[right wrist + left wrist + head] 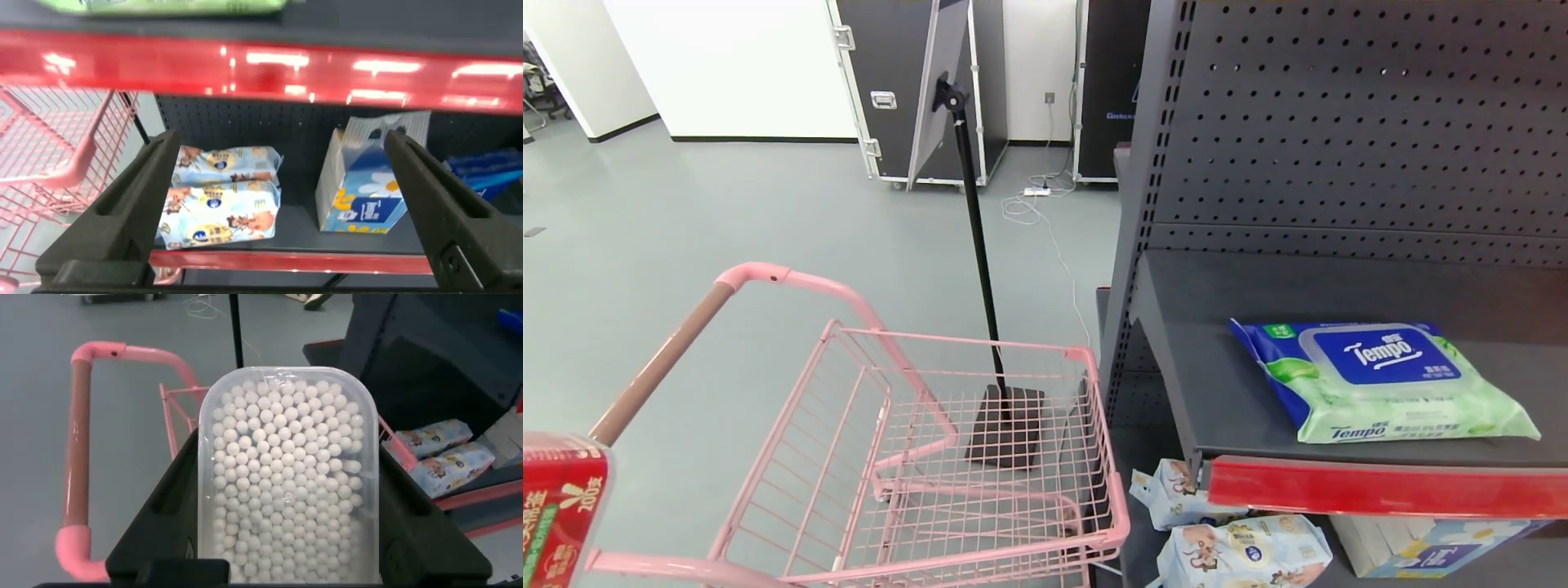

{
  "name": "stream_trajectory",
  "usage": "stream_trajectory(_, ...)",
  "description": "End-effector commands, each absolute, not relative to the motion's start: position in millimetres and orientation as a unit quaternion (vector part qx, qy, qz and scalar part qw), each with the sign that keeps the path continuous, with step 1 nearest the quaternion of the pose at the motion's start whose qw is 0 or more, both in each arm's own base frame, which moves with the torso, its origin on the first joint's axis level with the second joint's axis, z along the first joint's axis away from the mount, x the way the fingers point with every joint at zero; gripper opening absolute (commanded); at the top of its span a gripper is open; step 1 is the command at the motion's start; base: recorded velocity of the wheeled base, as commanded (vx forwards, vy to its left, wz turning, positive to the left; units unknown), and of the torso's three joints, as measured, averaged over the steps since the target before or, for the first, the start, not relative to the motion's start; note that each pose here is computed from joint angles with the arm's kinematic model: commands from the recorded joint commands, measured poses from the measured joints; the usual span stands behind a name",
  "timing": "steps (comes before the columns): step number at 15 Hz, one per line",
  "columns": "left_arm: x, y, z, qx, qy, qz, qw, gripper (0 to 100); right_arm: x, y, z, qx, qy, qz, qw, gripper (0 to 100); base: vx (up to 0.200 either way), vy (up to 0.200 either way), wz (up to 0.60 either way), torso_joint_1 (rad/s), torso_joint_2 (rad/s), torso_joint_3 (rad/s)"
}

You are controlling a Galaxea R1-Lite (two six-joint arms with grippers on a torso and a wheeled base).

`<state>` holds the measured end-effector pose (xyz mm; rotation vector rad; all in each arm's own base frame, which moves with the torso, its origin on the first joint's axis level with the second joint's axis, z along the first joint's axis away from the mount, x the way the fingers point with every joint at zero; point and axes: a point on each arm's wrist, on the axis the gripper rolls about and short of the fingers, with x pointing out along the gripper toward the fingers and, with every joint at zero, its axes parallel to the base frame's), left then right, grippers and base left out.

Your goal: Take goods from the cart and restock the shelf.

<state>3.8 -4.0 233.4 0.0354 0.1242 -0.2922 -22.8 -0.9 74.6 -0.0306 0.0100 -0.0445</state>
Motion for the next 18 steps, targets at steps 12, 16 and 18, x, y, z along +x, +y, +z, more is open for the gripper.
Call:
stream_trajectory(12, 7.8, -5.6, 236.8, 0.017, 0.037, -0.168, 0.985, 0, -22.7, -0.9, 74.6, -0.015, 0.006, -0.022, 1.0, 100, 0.0, 0.0, 0.0, 0.17, -0.42, -0.253)
stream_trajectory(16, 10.3, -6.0, 238.1, 0.018, 0.039, -0.172, 0.984, 0, -22.7, -0.9, 74.6, -0.015, 0.006, -0.022, 1.0, 100, 0.0, 0.0, 0.0, 0.09, -0.21, -0.122)
stream_trajectory(18, 19.9, -7.5, 238.3, 0.03, 0.052, -0.175, 0.983, 0, -22.7, -0.9, 74.6, -0.015, 0.006, -0.022, 1.0, 100, 0.0, 0.0, 0.0, 0.0, 0.0, 0.0)
